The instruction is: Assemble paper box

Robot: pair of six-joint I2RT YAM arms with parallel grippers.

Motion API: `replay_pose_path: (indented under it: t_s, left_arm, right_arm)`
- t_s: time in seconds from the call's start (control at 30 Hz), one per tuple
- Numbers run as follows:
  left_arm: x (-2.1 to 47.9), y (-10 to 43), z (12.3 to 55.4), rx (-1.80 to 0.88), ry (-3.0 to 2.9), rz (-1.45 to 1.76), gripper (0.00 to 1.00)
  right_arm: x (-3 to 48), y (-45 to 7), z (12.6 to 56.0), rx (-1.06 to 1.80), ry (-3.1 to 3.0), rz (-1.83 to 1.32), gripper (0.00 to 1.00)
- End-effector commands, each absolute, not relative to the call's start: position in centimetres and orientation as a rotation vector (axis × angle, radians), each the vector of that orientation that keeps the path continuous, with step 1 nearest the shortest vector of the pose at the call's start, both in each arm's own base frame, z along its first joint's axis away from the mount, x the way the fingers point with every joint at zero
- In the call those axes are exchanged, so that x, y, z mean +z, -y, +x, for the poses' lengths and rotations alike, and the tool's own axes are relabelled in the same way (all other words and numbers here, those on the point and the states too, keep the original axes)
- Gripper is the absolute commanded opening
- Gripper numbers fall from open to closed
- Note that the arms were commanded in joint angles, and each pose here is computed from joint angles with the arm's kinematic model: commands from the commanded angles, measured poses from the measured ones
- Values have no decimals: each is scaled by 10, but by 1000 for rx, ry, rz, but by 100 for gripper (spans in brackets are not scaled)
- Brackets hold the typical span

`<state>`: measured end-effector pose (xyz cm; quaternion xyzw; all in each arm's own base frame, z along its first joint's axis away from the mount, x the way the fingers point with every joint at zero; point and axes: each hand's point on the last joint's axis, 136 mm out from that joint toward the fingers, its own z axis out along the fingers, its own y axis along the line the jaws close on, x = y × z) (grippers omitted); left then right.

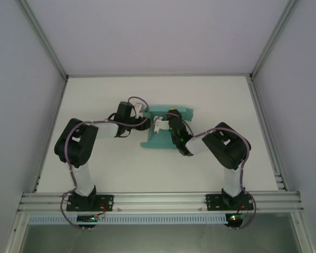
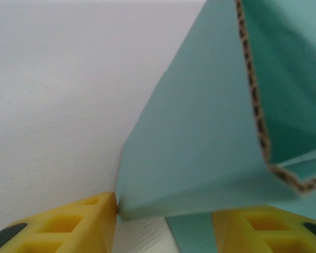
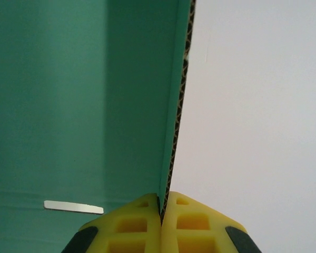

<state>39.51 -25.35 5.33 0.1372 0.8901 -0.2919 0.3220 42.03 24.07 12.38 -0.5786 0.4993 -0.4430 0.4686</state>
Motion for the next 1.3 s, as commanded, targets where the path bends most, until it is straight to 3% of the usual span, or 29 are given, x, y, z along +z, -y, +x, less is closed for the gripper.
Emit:
replay_pose_path:
  t_s: [0.0,0.27,0.47,0.63,0.73,0.87,0.97,1.1,1.27]
  left_arm:
    - [54,260,402,-747,-2281,384,46]
    - [74,276,395,-756,-2174,473,34]
    - [82,280,391,-728,-2142,487,32]
    - [74,270,408,-599,-2176,385,17]
    - [75,263,418,-542,-2176,308,19]
    - [86,266,422,-544,-2134,308,28]
    - [91,261,429,-494,-2112,274,27]
    - [88,259,437,-409,-2101,270,20]
    - [85,257,445,-336,-2082,224,3]
  right_arm:
    - [111,-249,411,-1006,-1241,-1489,0]
    - [110,-251,412,-1020,-1244,-1491,0]
    - [108,-252,409,-1004,-1250,-1487,0]
    - [107,-254,407,-995,-1251,-1488,0]
    - [106,-254,405,-994,-1251,-1491,0]
    - [104,-253,403,-993,-1254,-1495,0]
    - [105,-254,403,-989,-1256,-1492,0]
    - [103,-255,402,-981,-1261,-1495,0]
    - [101,-255,401,-972,-1275,-1489,0]
